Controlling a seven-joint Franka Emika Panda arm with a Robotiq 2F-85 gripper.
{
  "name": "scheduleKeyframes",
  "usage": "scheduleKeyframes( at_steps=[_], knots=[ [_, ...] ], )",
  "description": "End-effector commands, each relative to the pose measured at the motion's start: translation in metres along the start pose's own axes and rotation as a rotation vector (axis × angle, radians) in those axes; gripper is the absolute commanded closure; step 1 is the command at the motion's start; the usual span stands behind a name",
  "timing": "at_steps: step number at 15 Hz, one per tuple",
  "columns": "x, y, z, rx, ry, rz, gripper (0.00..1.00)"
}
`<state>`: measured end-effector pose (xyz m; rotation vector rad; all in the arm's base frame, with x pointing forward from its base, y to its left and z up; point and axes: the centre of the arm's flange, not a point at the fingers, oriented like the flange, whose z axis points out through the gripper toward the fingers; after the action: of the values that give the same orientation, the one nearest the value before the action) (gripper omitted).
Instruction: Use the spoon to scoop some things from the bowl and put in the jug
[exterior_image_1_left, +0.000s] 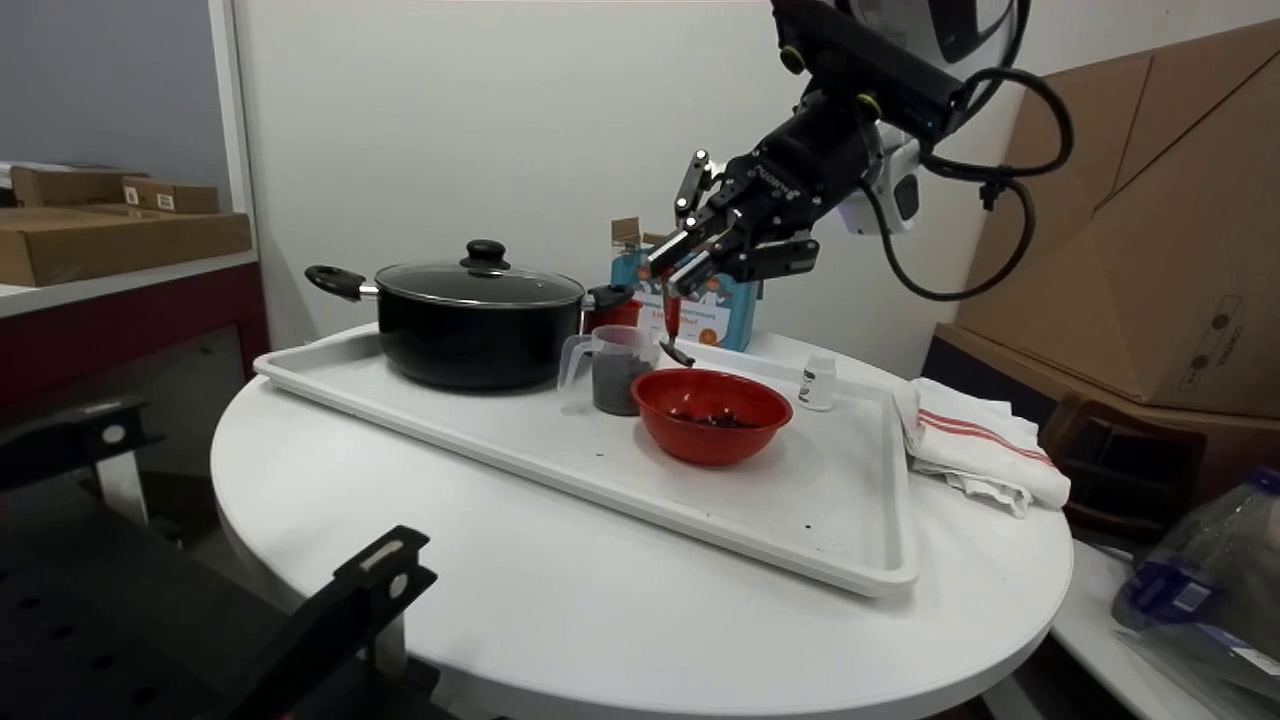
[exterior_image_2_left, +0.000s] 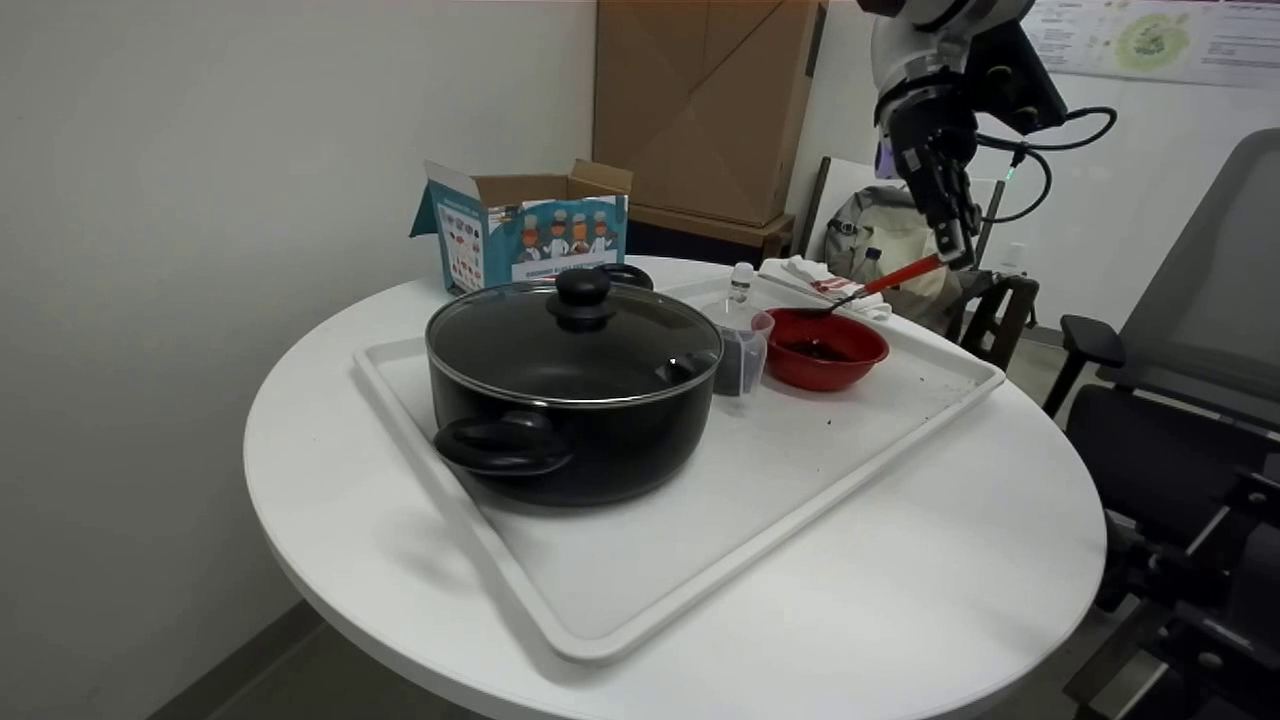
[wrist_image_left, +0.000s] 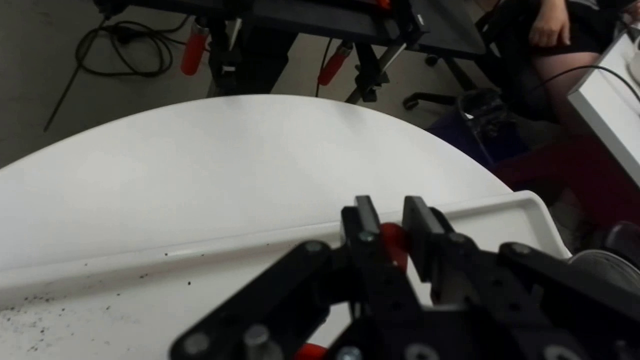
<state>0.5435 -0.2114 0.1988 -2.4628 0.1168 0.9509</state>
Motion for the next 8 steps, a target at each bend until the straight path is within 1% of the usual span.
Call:
scheduleKeyframes(
  at_steps=[1, 4, 8],
  knots=[
    [0.018, 0.018, -0.014, 0.130, -0.018, 0.055, 0.95],
    [0.021, 0.033, -0.014, 0.219, -0.029, 0.095, 0.95],
    [0.024, 0.043, -0.007, 0.345, -0.088, 0.117, 0.95]
  ],
)
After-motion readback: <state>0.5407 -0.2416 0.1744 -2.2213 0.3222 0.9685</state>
